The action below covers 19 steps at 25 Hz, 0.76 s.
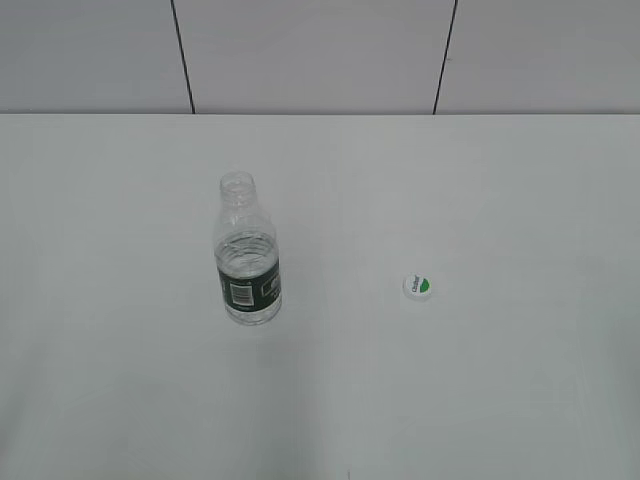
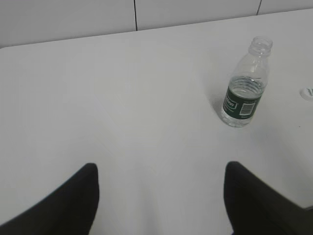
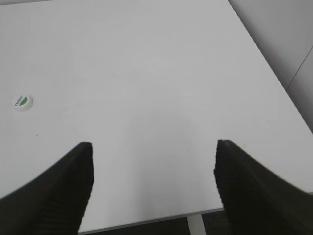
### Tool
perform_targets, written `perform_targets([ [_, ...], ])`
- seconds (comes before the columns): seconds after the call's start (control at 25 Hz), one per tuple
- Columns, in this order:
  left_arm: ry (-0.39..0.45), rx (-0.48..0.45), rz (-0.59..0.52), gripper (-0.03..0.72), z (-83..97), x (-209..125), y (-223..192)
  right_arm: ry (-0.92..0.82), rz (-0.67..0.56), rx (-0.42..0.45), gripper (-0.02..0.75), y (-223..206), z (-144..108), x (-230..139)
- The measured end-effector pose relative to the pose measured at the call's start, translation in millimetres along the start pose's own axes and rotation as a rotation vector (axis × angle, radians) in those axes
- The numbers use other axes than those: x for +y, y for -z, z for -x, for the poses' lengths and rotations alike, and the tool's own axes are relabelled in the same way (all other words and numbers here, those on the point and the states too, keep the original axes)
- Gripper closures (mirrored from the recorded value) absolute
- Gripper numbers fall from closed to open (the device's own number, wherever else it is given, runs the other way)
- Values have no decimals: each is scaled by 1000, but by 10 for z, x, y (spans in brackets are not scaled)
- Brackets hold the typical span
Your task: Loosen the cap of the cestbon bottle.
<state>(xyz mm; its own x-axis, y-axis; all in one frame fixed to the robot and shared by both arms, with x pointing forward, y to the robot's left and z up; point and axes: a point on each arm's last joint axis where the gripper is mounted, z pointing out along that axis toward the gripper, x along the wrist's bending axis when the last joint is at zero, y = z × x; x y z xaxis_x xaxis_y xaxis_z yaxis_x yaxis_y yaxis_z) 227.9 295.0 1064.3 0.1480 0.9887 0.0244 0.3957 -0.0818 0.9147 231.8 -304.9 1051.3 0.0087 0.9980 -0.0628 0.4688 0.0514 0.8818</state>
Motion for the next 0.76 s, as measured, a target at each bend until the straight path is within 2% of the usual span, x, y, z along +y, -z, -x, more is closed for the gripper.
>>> perform_targets([
  [0.76, 0, 0, -1, 210, 0, -2, -2, 4, 0, 7, 146, 0, 1, 0],
])
